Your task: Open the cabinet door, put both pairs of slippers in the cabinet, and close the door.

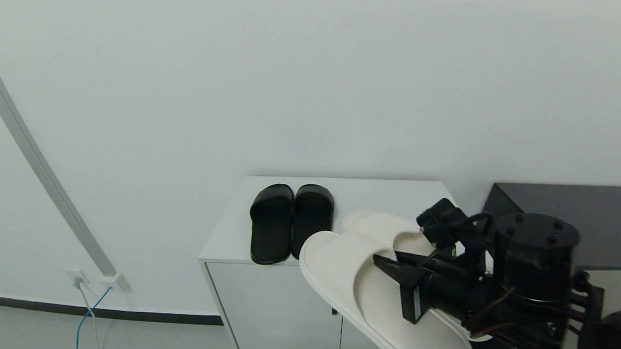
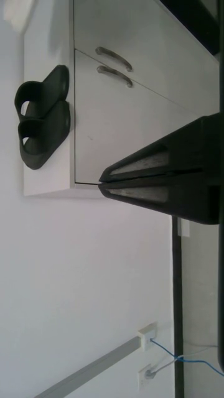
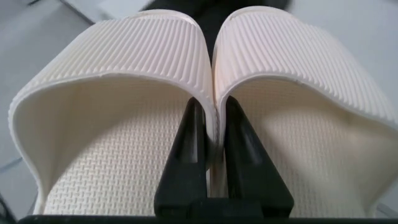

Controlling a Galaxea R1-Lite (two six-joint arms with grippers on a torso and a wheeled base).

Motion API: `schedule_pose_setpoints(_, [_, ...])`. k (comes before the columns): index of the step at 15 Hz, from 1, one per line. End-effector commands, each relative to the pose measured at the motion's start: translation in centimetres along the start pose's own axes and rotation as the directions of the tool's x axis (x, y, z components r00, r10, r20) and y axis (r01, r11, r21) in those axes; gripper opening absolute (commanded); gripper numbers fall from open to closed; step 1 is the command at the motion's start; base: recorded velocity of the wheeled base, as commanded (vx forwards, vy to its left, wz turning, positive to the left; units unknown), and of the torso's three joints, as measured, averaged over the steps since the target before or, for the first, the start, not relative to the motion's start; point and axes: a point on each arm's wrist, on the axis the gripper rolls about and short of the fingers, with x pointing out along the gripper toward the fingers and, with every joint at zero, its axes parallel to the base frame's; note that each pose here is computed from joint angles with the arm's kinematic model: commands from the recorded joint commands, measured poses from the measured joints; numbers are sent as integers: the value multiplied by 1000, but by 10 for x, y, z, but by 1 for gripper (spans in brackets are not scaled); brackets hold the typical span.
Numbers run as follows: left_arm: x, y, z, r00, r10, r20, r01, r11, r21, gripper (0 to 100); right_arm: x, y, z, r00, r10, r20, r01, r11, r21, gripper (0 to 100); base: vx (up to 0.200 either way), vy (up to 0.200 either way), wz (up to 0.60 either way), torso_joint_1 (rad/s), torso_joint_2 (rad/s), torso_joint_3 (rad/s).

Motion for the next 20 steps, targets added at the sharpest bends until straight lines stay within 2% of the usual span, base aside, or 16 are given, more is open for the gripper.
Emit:
schedule_pose_setpoints(1, [0, 0, 0, 1000, 1, -1, -1, 1000, -2, 0, -25, 3, -1, 995, 75, 64, -71, 996, -61, 0, 0, 0, 0, 0, 0, 0])
schedule_pose_setpoints(7, [0, 0, 0, 1000, 1, -1, -1, 1000, 0, 0, -25, 3, -9, 994, 98, 40, -94, 992, -84, 0, 0, 0, 0, 0, 0, 0])
schedule_pose_setpoints(13, [0, 0, 0, 1000, 1, -1, -1, 1000, -2, 0, -25, 7, -10, 993, 113, 35, -109, 990, -87, 0, -200, 0, 0, 4, 2, 2])
schedule_pose_setpoints(20, [0, 0, 0, 1000, 1, -1, -1, 1000, 0, 0, -24, 7, -18, 993, 120, 5, -119, 989, -84, 0, 0, 0, 0, 0, 0, 0])
